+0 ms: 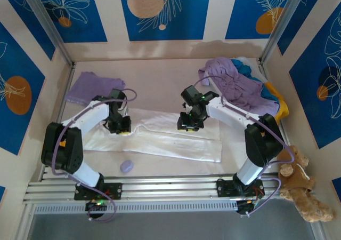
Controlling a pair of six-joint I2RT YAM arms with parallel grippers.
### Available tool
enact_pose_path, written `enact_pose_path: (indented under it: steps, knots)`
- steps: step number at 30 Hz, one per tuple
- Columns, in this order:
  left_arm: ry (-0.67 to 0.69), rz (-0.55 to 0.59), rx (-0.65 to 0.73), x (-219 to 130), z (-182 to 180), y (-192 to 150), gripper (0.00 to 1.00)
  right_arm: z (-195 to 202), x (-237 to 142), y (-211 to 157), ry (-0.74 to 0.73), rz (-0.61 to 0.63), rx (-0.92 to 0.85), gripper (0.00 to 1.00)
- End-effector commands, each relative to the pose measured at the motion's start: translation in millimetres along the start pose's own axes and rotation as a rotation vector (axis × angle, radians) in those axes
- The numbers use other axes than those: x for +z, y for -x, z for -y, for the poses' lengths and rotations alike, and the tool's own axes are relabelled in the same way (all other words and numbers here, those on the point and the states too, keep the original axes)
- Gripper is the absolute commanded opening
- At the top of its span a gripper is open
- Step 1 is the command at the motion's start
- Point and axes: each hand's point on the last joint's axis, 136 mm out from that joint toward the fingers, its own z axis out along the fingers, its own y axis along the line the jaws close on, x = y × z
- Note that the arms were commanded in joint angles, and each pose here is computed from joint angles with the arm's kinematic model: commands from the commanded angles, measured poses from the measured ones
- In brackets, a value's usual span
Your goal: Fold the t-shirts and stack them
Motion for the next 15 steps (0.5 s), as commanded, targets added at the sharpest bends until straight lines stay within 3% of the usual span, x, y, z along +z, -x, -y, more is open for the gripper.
enact_pose_path:
  steps: [1,3,7,11,15]
  knots:
    - [-0.042,-0.006,-0.06,-1,5,-19,0.24,-15,0,-1,0.02,-0.016,-0.041,0.37]
    - [-0.04,0.014,-0.066,-9,2,-28,0.36,-23,1,-2,0.032,-0.02,-0.051,0.37]
    - [-0.002,0.075,-0.048,-36,-5,-31,0.39,-41,4,0,0.062,-0.018,-0.07,0.37]
    - [0.01,0.074,-0.042,-45,-13,-15,0.3,-62,15,4,0.105,-0.033,-0.082,0.37]
    - [0.022,0.04,-0.029,-29,-20,10,0.17,-86,28,10,0.159,-0.057,-0.088,0.37]
